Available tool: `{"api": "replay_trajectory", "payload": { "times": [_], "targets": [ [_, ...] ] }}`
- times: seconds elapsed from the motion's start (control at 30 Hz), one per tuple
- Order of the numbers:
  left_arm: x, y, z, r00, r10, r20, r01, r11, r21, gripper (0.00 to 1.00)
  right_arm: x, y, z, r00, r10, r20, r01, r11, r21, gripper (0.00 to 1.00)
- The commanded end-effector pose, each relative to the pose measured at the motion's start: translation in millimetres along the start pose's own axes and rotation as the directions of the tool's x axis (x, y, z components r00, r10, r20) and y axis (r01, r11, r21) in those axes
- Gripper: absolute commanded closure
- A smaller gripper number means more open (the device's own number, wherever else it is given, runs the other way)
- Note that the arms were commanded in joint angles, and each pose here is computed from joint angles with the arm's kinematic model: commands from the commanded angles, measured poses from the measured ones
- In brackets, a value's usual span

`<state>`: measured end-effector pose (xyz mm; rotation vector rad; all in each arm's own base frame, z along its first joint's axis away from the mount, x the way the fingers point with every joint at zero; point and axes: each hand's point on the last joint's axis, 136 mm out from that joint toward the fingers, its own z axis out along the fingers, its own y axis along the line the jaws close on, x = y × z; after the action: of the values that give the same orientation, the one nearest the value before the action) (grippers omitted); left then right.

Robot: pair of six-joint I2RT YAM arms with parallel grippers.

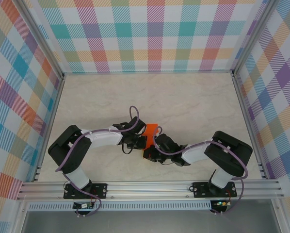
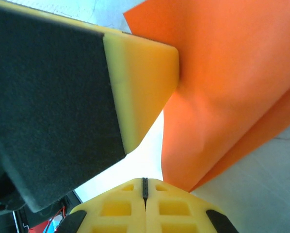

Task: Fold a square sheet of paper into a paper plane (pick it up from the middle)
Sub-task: Third fold the triangle at the center of the table.

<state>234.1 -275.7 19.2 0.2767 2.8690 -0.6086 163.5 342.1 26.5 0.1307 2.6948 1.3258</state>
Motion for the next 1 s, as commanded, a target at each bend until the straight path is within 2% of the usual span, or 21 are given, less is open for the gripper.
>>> {"api": "replay_trajectory", "payload": {
  "times": [0.0, 0.23, 0.47, 0.63, 0.97],
  "targets": [
    [14, 10, 8, 0.998, 0.003, -0.064, -0.005, 1.000, -0.027, 1.00, 4, -3, 9, 0.999, -0.020, -0.025, 0.020, 1.000, 0.014, 1.00],
    [13, 9, 7, 0.998, 0.007, -0.063, -0.009, 1.000, -0.027, 1.00, 8, -19, 11, 0.999, 0.002, -0.033, 0.000, 0.999, 0.052, 1.00],
    [14, 11, 7, 0.998, 0.009, -0.068, -0.012, 0.999, -0.035, 1.00, -9, 11, -26, 0.997, -0.071, 0.038, 0.071, 0.997, 0.000, 1.00],
    [13, 11, 8, 0.998, 0.007, -0.065, -0.009, 0.999, -0.036, 1.00, -20, 15, -44, 0.993, -0.082, 0.081, 0.082, 0.997, -0.001, 1.00],
    [13, 9, 8, 0.997, 0.009, -0.071, -0.011, 1.000, -0.028, 1.00, -42, 16, -34, 0.996, -0.042, 0.079, 0.046, 0.997, -0.055, 1.00]
  ]
}}
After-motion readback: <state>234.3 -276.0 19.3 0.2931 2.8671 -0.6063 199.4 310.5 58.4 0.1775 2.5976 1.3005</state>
